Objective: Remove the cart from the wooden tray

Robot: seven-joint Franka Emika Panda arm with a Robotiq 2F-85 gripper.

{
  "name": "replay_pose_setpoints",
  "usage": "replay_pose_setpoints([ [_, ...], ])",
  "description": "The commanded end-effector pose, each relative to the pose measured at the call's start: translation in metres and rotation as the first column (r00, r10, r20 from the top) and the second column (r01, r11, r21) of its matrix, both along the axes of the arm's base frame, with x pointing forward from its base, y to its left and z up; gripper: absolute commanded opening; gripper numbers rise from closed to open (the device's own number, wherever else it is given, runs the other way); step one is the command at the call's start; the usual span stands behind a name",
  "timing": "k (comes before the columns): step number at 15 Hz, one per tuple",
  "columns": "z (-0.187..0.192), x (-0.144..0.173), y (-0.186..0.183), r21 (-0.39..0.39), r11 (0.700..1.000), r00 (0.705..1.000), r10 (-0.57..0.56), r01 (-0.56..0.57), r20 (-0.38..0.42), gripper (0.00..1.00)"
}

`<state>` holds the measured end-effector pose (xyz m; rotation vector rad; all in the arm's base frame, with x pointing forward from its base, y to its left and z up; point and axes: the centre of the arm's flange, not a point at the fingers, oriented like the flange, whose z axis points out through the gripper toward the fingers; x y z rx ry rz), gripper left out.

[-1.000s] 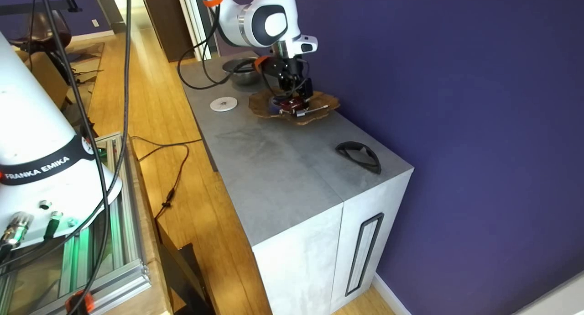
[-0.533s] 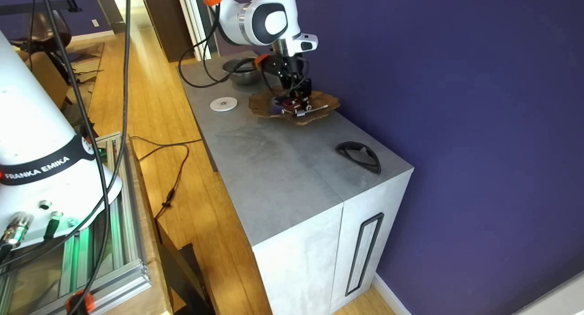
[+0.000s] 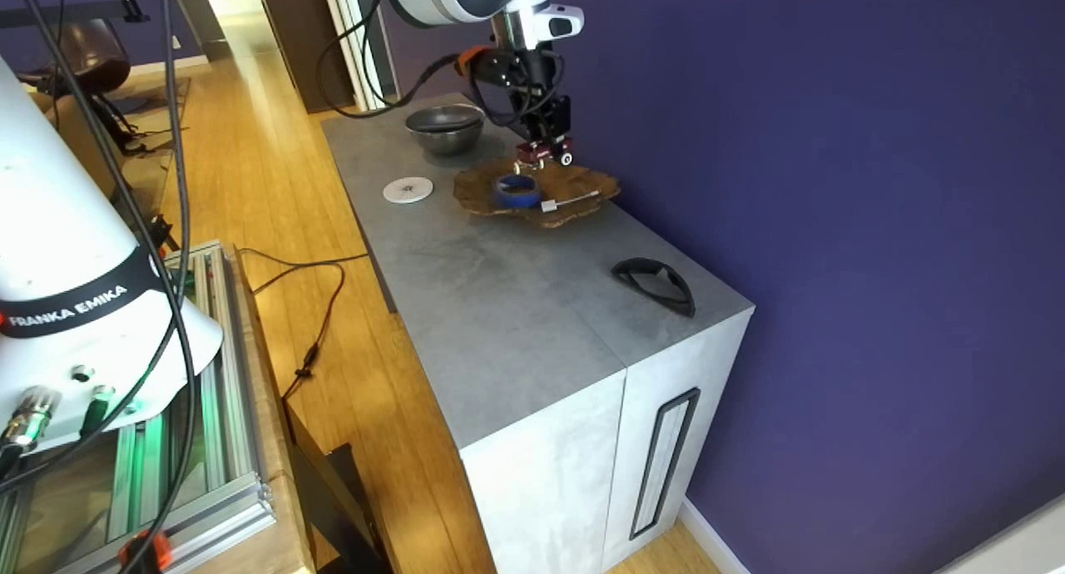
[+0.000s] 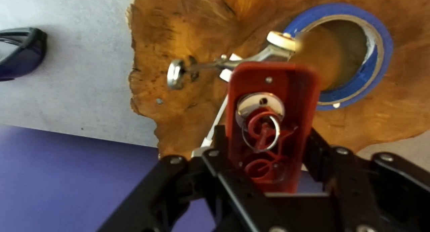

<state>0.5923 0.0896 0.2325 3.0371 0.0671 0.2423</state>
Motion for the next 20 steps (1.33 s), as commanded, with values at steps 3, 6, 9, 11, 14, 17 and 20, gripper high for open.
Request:
replay_pose_setpoints([
  [3, 0.049, -0.056, -0.06, 0.037, 0.995, 0.993, -0.095, 0.098, -0.077, 0.3],
  [6, 0.041, -0.091, -0.105, 0.12, 0.984, 0.988, -0.12, 0.132, -0.102, 0.3],
  [9, 0.026, -0.081, -0.113, 0.132, 0.976, 0.98, -0.155, 0.172, -0.128, 0.3],
  [11, 0.021, -0.089, -0.128, 0.136, 0.974, 0.977, -0.16, 0.179, -0.138, 0.55],
  [14, 0.024, -0.083, -0.116, 0.139, 0.976, 0.98, -0.15, 0.168, -0.13, 0.55],
  [17, 0.019, -0.074, -0.15, 0.16, 0.958, 0.967, -0.222, 0.24, -0.124, 0.3],
  [20, 0.01, -0.071, -0.207, 0.192, 0.913, 0.932, -0.341, 0.359, -0.122, 0.3],
])
